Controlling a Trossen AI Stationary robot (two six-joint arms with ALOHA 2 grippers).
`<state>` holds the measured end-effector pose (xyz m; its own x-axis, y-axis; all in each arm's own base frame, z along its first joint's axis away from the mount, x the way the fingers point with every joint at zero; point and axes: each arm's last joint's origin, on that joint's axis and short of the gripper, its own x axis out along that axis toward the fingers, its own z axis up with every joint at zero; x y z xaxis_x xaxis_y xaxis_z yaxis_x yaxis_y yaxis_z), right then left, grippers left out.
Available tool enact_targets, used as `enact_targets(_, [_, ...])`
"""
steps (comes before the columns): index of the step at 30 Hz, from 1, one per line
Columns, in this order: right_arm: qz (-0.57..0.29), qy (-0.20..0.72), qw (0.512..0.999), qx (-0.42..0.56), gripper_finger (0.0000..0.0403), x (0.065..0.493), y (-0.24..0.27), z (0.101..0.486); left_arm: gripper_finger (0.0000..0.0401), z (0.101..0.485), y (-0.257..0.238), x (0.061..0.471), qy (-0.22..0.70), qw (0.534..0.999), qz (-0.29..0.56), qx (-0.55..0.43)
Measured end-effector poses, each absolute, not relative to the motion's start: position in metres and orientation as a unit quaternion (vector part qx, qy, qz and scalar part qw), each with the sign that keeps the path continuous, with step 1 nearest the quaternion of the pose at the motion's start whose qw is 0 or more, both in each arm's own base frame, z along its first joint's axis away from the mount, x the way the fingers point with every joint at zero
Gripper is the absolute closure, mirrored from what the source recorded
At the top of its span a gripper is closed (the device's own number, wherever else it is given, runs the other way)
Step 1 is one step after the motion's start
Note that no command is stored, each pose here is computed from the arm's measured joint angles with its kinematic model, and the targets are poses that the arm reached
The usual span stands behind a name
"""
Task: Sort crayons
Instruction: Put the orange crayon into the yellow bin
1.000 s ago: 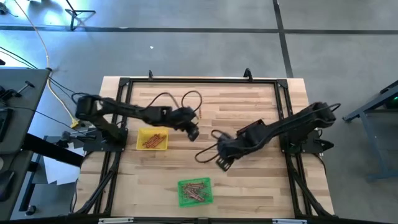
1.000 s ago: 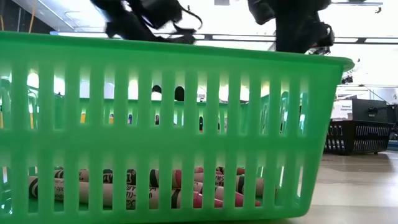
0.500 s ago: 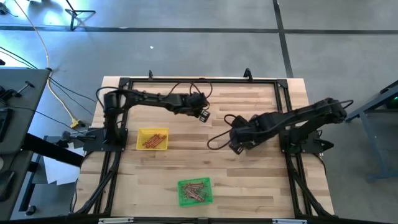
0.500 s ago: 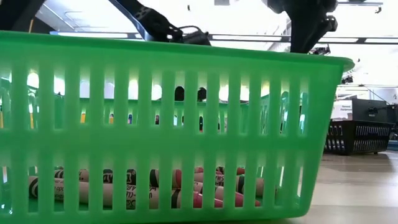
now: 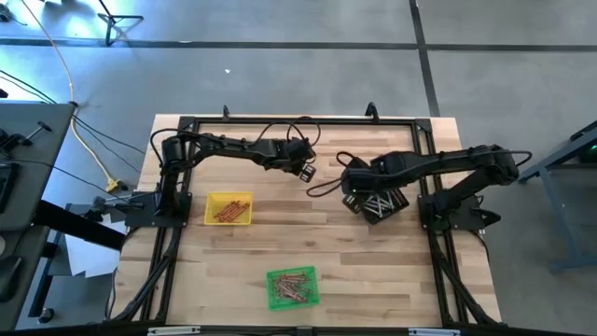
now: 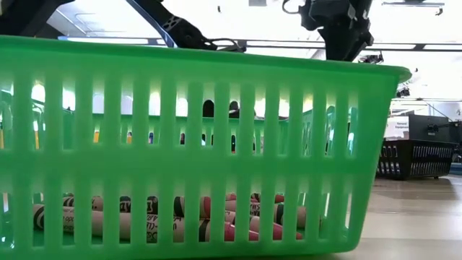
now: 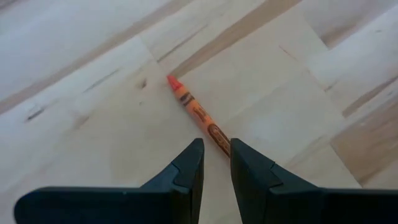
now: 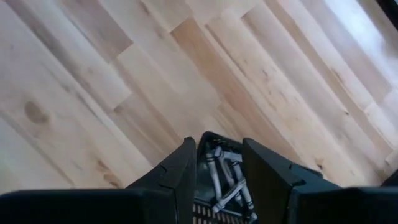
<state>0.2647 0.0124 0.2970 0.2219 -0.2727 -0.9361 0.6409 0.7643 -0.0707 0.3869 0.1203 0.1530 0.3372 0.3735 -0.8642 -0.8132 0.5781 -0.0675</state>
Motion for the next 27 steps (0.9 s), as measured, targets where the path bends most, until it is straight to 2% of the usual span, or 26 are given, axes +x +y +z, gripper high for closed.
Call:
enact_targets(10, [-0.308,0.550,0.756,0.176,0.0279,0.265,-0.004,0.297,0.0336,0.149,0.130,0.385,0.443,0.777,0.360,-0.265])
enact_targets(17, [-0.307,0.551,0.756,0.174,0.0279,0.265,-0.005,0.297,0.0336,0.151,0.131,0.389,0.447,0.804,0.306,-0.247])
enact_targets(27, [-0.307,0.551,0.755,0.181,0.0279,0.265,-0.004,0.297,0.0335,0.152,0.132,0.389,0.437,0.805,0.322,-0.241])
